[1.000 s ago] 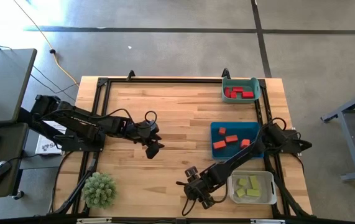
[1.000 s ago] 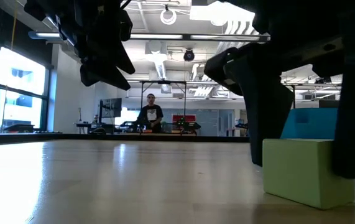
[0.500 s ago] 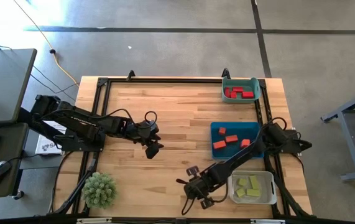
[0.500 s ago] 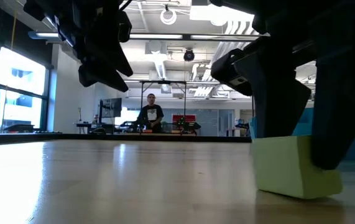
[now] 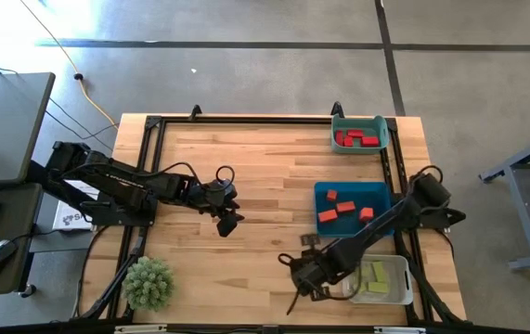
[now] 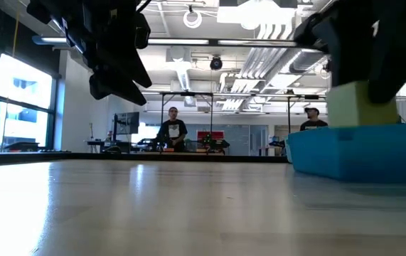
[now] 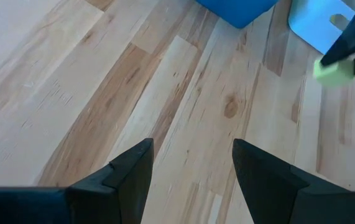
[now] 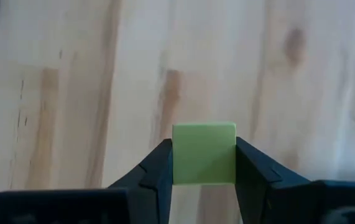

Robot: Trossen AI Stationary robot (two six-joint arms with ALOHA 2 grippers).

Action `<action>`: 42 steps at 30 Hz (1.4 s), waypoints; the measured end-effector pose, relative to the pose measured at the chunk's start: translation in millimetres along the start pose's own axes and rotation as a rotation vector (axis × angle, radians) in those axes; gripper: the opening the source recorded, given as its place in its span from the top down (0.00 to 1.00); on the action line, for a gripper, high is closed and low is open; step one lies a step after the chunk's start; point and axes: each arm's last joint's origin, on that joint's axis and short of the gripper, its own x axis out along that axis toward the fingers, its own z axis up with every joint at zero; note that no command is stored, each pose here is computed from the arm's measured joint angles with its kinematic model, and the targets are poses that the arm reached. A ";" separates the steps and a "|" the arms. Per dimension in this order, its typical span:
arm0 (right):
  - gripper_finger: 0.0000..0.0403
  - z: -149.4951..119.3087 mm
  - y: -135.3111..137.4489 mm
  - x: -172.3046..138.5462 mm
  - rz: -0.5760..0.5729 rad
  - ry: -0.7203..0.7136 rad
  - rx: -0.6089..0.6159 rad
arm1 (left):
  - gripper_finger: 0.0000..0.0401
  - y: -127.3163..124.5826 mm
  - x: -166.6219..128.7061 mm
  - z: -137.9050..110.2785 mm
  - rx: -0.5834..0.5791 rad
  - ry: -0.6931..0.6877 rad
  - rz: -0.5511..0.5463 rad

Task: Sort & place blocks by color
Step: Put the green wooden block into the white bin

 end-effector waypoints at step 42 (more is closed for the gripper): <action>0.45 -129.6 66.6 -50.9 -0.178 0.195 0.867 | 0.48 -12.4 -4.5 17.9 -0.025 -0.184 -0.132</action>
